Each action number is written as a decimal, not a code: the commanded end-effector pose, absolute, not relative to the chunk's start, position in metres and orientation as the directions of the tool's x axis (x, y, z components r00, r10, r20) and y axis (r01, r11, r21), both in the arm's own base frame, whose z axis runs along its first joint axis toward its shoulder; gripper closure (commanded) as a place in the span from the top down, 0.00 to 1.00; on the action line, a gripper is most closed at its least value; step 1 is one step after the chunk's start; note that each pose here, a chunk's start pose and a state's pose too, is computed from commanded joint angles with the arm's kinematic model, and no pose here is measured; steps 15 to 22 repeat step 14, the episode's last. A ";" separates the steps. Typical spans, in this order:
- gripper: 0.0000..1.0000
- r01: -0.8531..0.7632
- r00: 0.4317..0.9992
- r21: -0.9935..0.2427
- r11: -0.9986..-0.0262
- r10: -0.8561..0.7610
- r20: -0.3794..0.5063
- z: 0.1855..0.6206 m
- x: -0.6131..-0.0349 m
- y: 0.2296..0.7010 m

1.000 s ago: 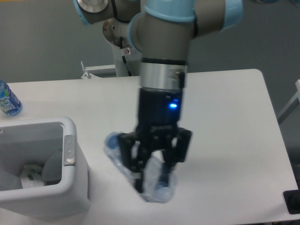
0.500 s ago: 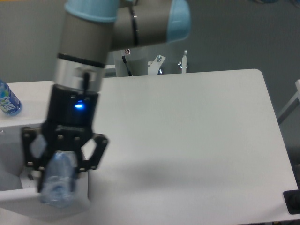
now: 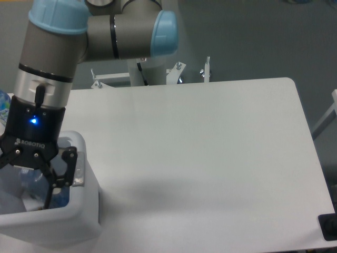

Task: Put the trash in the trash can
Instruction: 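Lift the bottle, carry it over the bin and drop it in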

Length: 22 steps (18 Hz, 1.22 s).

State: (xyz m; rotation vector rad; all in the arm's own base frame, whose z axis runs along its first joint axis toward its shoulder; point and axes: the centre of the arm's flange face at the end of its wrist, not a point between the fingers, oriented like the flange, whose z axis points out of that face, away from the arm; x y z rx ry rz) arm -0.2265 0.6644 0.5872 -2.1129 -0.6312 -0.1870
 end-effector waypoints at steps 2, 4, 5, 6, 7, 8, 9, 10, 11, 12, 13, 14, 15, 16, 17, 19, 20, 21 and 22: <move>1.00 0.489 0.856 -0.746 -0.452 0.414 0.310 0.595 -0.254 0.648; 1.00 0.447 0.866 -0.765 -0.463 0.438 0.242 0.601 -0.273 0.633; 1.00 0.417 0.875 -0.769 -0.485 0.444 0.194 0.601 -0.281 0.625; 1.00 0.388 0.883 -0.763 -0.518 0.447 0.146 0.597 -0.292 0.619; 1.00 0.355 0.894 -0.756 -0.551 0.437 0.102 0.597 -0.300 0.611; 1.00 0.312 0.909 -0.749 -0.585 0.413 0.057 0.600 -0.305 0.602; 1.00 0.259 0.925 -0.731 -0.632 0.379 0.001 0.597 -0.310 0.595; 1.00 0.193 0.940 -0.702 -0.685 0.335 -0.068 0.592 -0.313 0.589; 1.00 0.127 0.946 -0.659 -0.741 0.290 -0.143 0.586 -0.315 0.582; 1.00 0.079 0.942 -0.605 -0.792 0.258 -0.215 0.583 -0.318 0.574; 1.00 0.055 0.934 -0.556 -0.829 0.240 -0.264 0.580 -0.323 0.568; 1.00 0.060 0.930 -0.536 -0.842 0.241 -0.276 0.579 -0.329 0.562; 1.00 0.060 0.930 -0.536 -0.842 0.241 -0.276 0.579 -0.329 0.562; 1.00 0.060 0.930 -0.536 -0.842 0.241 -0.276 0.579 -0.329 0.562; 1.00 0.060 0.930 -0.536 -0.842 0.241 -0.276 0.579 -0.329 0.562; 1.00 0.060 0.930 -0.536 -0.842 0.241 -0.276 0.579 -0.329 0.562; 1.00 0.060 0.930 -0.536 -0.842 0.241 -0.276 0.579 -0.329 0.562; 1.00 0.060 0.930 -0.536 -0.842 0.241 -0.276 0.579 -0.329 0.562; 1.00 0.060 0.930 -0.536 -0.842 0.241 -0.276 0.579 -0.329 0.562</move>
